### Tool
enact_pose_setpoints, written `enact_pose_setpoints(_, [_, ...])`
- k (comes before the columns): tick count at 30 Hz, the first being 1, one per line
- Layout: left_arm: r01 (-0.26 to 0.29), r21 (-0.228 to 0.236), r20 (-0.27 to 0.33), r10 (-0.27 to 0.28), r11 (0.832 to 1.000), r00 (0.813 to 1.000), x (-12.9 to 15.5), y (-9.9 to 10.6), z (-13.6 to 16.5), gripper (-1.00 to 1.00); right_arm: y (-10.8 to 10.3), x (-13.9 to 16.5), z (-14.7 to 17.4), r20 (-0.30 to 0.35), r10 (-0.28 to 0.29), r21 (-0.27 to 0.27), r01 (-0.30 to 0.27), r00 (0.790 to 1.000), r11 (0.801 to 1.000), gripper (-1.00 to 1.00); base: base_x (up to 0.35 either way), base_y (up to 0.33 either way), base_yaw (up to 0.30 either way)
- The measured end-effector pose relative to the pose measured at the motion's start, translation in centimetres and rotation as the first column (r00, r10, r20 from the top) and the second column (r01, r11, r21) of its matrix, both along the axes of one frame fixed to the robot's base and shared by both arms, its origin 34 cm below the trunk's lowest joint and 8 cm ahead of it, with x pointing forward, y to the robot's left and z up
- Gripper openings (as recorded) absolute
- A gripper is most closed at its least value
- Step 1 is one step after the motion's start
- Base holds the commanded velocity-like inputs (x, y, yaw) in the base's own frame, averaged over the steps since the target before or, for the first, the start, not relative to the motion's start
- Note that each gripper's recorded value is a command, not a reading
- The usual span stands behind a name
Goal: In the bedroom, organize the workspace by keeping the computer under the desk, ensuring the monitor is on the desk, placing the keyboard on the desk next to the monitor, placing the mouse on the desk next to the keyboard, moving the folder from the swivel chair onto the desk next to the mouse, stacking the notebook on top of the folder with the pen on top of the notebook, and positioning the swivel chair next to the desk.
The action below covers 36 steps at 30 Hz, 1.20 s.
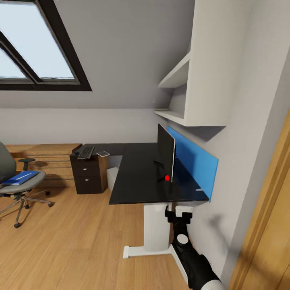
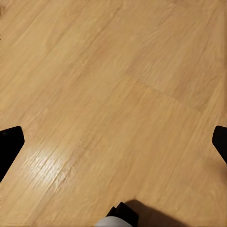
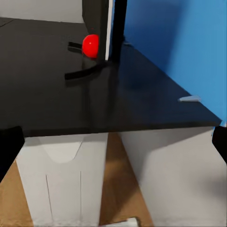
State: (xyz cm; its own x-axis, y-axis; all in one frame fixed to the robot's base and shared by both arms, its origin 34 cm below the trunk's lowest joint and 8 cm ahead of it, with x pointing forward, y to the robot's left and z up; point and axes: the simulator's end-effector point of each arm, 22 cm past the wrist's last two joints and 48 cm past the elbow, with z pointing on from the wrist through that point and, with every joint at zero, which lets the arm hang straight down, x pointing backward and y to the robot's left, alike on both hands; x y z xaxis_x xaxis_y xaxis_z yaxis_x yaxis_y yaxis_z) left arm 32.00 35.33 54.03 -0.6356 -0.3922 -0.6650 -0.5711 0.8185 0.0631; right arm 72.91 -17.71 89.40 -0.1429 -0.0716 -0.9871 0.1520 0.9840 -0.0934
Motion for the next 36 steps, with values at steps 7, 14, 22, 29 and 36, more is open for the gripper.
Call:
enact_pose_setpoints(7, [-0.003,-0.011,-0.027,0.003,1.000,1.000,-0.5,0.0,0.7,1.00,0.3,1.0,-2.6,-0.075,0.019,-0.024,-0.021,0.997,0.999,1.00,0.000,0.000,0.000])
enact_pose_setpoints(14, [0.025,-0.067,-0.162,-0.035,0.997,0.986,-2.7,-1.3,-0.1,1.00,0.6,1.1,-2.9,-0.115,0.034,0.014,-0.032,0.993,0.999,1.00,0.000,0.000,0.000])
enact_pose_setpoints(22, [0.043,-0.093,-0.168,-0.059,0.995,0.984,-0.5,-2.4,1.2,1.00,-0.4,-0.1,-7.2,-0.293,-0.013,0.129,0.053,0.956,0.990,1.00,0.000,0.000,0.000])
enact_pose_setpoints(29, [0.026,-0.049,-0.109,-0.031,0.998,0.994,5.7,-0.4,3.7,1.00,-8.8,-12.9,-18.1,-0.303,-0.113,0.083,0.144,0.946,0.986,1.00,0.000,0.000,0.000])
enact_pose_setpoints(36, [0.018,-0.001,-0.052,-0.018,1.000,0.998,6.1,0.8,5.4,1.00,-3.5,-14.5,-18.0,-0.280,0.035,0.163,0.012,0.959,0.987,1.00,0.000,0.000,-0.005])
